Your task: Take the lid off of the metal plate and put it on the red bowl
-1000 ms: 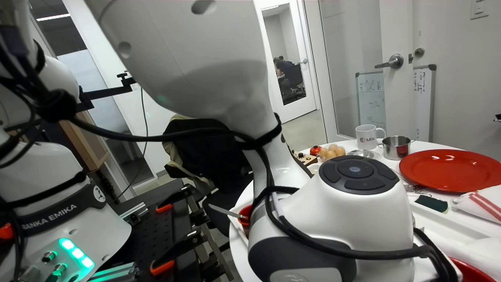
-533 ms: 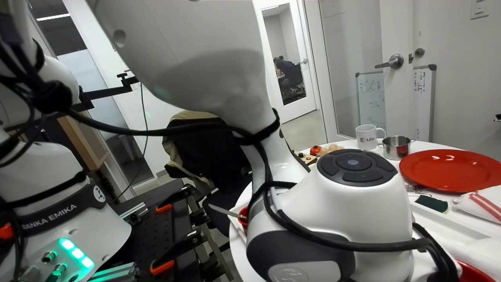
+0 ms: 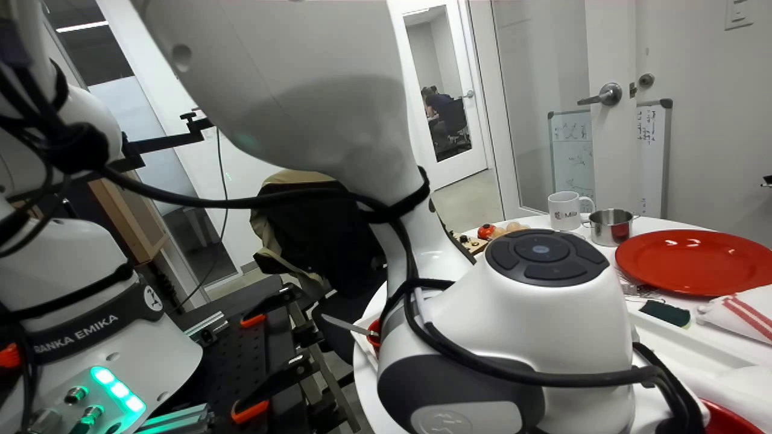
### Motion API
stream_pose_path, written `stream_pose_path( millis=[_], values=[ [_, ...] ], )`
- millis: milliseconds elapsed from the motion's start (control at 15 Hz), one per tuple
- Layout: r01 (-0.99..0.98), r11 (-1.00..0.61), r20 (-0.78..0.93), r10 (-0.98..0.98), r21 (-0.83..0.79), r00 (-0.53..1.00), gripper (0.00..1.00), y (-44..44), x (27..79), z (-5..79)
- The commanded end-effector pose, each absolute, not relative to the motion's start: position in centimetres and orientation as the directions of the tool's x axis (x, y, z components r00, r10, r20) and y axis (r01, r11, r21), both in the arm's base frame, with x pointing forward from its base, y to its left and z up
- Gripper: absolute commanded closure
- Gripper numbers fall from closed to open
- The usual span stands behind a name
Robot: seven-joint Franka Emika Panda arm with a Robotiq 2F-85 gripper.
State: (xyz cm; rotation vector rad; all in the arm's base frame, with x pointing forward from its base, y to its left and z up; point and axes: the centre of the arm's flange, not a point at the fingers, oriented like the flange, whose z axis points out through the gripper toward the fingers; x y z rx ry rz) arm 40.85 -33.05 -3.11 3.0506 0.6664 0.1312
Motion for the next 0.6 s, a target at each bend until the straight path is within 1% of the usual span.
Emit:
stream_pose_path(
  millis=[0, 533],
  values=[
    [0.417, -0.908, 0.088, 0.42, 0.05, 0.903, 1.0, -32.8, 40.3, -2.2],
    [0.409, -0.91, 0.092, 0.414, 0.07, 0.906, 1.0, -32.7, 39.8, 0.0]
  ],
)
